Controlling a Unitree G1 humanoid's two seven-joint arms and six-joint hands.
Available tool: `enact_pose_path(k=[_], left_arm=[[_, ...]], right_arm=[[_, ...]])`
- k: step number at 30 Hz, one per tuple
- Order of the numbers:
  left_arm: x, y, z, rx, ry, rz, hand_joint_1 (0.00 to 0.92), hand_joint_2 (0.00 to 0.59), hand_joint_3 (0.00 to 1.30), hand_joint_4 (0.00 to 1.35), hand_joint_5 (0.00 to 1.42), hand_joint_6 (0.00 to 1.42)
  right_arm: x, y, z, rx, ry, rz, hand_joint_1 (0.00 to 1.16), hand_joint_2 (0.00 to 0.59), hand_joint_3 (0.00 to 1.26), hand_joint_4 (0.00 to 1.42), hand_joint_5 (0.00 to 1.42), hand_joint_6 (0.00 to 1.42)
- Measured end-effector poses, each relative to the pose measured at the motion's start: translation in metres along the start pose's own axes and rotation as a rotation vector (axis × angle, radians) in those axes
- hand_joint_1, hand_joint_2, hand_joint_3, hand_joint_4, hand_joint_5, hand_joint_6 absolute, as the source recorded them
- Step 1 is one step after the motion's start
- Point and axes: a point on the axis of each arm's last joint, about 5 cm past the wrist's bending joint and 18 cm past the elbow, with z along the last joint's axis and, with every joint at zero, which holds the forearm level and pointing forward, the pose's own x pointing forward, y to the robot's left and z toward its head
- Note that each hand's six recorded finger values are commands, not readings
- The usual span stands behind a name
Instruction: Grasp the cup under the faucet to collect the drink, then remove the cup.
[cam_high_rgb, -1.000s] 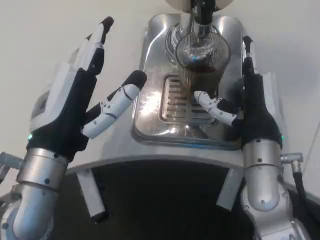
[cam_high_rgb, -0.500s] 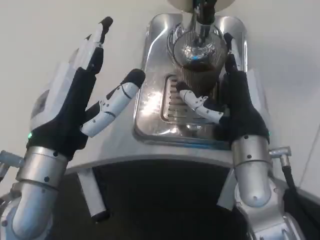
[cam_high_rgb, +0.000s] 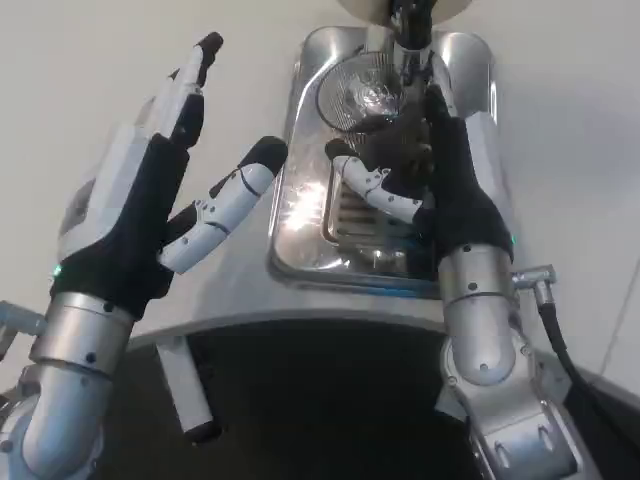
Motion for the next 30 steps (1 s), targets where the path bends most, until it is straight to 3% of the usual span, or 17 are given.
enact_pose_path(k=[3, 7, 9, 14, 30], left_arm=[[0.0, 0.001, -0.0003, -0.001, 0.002, 0.005, 0.0, 0.23, 0.0, 0.0, 0.0, 0.0], [-0.001, 0.002, -0.0009, -0.01, 0.006, 0.01, 0.0, 0.231, 0.0, 0.0, 0.0, 0.0], [-0.001, 0.002, -0.0011, -0.009, 0.007, 0.013, 0.0, 0.232, 0.0, 0.0, 0.0, 0.0], [-0.001, 0.002, -0.0008, -0.01, 0.009, 0.015, 0.0, 0.232, 0.0, 0.0, 0.0, 0.0], [-0.001, 0.001, -0.0007, -0.011, 0.018, 0.011, 0.0, 0.233, 0.0, 0.0, 0.0, 0.0]], right_arm=[[0.0, 0.0018, 0.0012, -0.028, 0.013, -0.047, 1.16, 0.223, 0.56, 0.61, 0.68, 0.91], [0.0, 0.0051, 0.0027, -0.093, 0.021, -0.178, 1.16, 0.178, 0.78, 0.84, 0.87, 1.16], [0.0, 0.005, 0.0023, -0.116, 0.021, -0.224, 1.16, 0.177, 0.81, 0.88, 0.9, 1.2], [0.0, 0.0075, -0.0002, -0.124, 0.025, -0.266, 1.16, 0.178, 0.82, 0.88, 0.9, 1.22], [0.0, 0.0095, -0.002, -0.094, 0.016, -0.267, 1.16, 0.178, 0.83, 0.89, 0.91, 1.24]])
